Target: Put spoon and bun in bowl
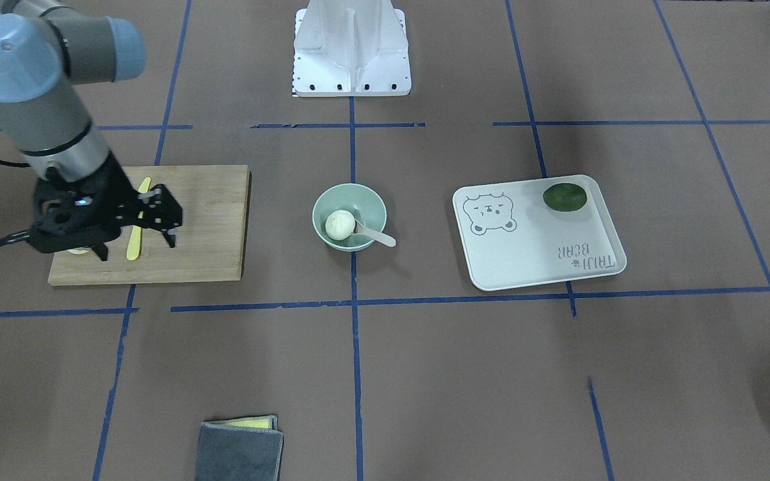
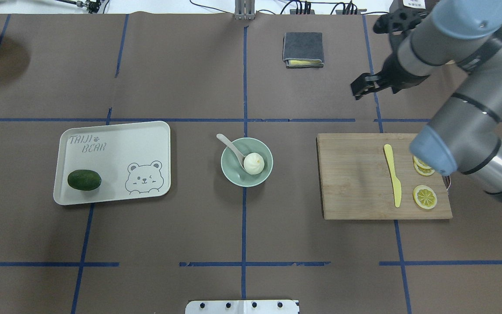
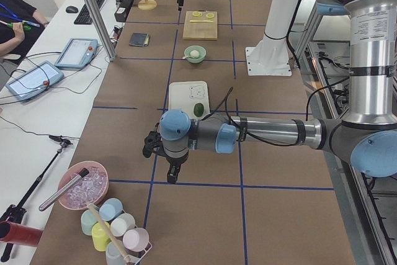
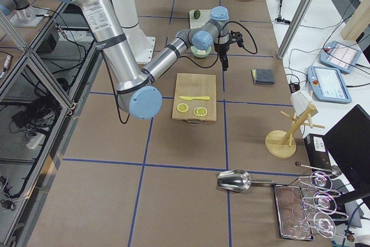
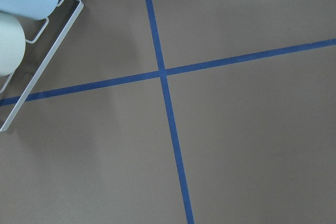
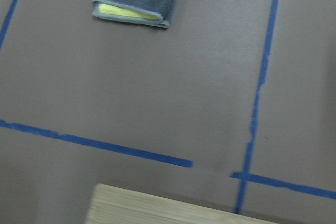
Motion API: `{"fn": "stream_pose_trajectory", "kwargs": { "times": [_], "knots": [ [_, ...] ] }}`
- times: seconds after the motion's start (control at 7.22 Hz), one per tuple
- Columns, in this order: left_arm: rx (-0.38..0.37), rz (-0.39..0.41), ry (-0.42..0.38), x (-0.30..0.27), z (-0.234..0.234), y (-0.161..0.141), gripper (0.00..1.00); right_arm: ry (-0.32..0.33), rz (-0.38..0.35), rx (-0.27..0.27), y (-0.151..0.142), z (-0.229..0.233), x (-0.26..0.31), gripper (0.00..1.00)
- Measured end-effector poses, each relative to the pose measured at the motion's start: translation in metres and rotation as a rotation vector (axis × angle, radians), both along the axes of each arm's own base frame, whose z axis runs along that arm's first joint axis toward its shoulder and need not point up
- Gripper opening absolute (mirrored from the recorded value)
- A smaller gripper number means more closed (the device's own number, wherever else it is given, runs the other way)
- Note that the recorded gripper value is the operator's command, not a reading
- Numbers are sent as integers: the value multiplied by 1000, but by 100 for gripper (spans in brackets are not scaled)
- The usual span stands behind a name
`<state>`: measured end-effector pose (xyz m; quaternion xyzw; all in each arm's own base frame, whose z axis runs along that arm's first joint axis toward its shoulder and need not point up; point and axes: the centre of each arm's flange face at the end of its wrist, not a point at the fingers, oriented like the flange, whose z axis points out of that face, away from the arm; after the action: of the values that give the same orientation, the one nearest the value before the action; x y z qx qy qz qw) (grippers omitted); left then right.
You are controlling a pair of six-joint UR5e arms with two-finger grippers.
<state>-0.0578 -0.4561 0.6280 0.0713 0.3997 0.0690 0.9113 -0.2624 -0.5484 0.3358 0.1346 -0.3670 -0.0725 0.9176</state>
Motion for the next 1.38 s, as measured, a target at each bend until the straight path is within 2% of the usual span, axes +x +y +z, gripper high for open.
{"fn": "stream_pose_trajectory", "kwargs": {
  "times": [0.28,0.42,0.55,0.69,0.83,0.97,1.11,1.38],
  "knots": [
    [-17,0,0,0,8,12,100,123,-129,58,4,125,141,100],
    [-22,1,0,0,10,15,100,157,-164,47,18,184,205,100],
    [-24,1,-1,0,12,17,100,174,-163,4,43,237,257,100],
    [-25,1,-1,0,12,18,100,178,-131,-76,74,288,298,100],
    [-26,1,0,0,12,18,100,160,-91,-160,101,332,328,100],
    [-27,1,0,0,13,18,100,108,-57,-205,116,351,344,100],
    [-27,1,0,0,13,19,100,42,-42,-212,118,350,348,100],
    [-30,0,1,0,13,19,100,-7,-35,-204,116,343,349,100]
  ]
}}
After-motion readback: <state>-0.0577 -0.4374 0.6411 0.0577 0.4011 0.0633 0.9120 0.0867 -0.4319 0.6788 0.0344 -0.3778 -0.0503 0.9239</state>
